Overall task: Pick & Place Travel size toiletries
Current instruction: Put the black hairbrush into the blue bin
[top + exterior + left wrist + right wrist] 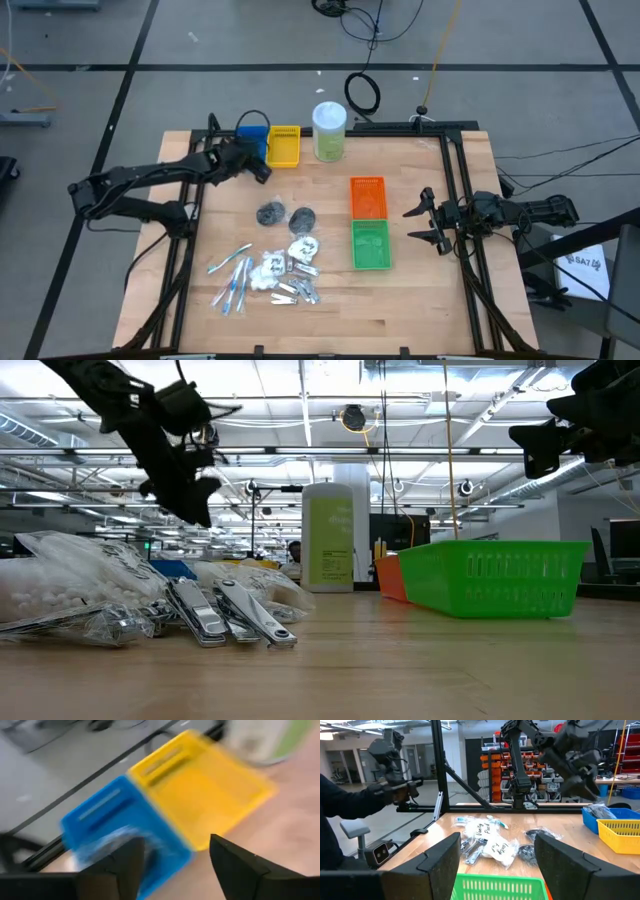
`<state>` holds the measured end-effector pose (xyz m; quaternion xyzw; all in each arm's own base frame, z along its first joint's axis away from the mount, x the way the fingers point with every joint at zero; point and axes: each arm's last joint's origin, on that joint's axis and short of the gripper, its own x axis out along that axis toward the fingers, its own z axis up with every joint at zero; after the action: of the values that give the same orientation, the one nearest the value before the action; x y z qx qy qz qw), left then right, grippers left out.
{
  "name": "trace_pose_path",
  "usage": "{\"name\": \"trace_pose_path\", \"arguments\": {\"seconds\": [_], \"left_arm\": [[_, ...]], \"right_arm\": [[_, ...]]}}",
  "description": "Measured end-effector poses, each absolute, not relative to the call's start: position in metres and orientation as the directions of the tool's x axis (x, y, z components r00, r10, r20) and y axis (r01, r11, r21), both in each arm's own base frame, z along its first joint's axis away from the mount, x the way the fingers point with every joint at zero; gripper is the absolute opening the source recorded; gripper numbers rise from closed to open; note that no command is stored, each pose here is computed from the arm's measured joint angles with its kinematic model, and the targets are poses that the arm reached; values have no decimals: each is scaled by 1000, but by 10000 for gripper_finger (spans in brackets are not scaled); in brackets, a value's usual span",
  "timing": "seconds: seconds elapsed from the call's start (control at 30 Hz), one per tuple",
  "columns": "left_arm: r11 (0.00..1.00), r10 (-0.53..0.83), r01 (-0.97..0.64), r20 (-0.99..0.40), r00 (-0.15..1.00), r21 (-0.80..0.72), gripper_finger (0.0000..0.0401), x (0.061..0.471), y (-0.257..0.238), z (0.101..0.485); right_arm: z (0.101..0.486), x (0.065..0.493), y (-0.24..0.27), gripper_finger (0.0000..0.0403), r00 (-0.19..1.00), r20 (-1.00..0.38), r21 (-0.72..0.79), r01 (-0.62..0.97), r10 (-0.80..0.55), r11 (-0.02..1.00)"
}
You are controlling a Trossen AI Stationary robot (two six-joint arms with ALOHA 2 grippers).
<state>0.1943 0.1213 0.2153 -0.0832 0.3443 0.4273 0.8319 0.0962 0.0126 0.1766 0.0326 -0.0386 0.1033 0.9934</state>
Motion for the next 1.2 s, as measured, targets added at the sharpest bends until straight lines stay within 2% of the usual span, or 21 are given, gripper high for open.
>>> {"name": "trace_pose_path", "arguments": {"seconds": [0.2, 0.4, 0.53, 0.67, 0.97, 1.2], "left_arm": [[756, 481, -654, -649, 589, -32, 245, 197, 98, 230], [855, 235, -487, -702, 672, -179, 246, 201, 74, 228], [889, 142, -419, -759, 635, -184, 246, 204, 57, 220], [917, 105, -373, -817, 567, -141, 246, 205, 43, 210], [934, 211, -355, -879, 428, 51, 246, 217, 32, 186], [931, 209, -353, -926, 314, 91, 246, 226, 35, 160]], "right_arm": [[177, 96, 13, 242, 976, 83, 57, -208, 203, 976], [177, 96, 13, 242, 976, 83, 57, -208, 203, 976], [177, 96, 13, 242, 976, 83, 57, -208, 203, 976], [177, 96, 13, 242, 976, 83, 57, -208, 203, 977], [177, 96, 13, 242, 976, 83, 57, -208, 203, 977], [177, 96, 13, 242, 976, 83, 57, -208, 203, 976]]}}
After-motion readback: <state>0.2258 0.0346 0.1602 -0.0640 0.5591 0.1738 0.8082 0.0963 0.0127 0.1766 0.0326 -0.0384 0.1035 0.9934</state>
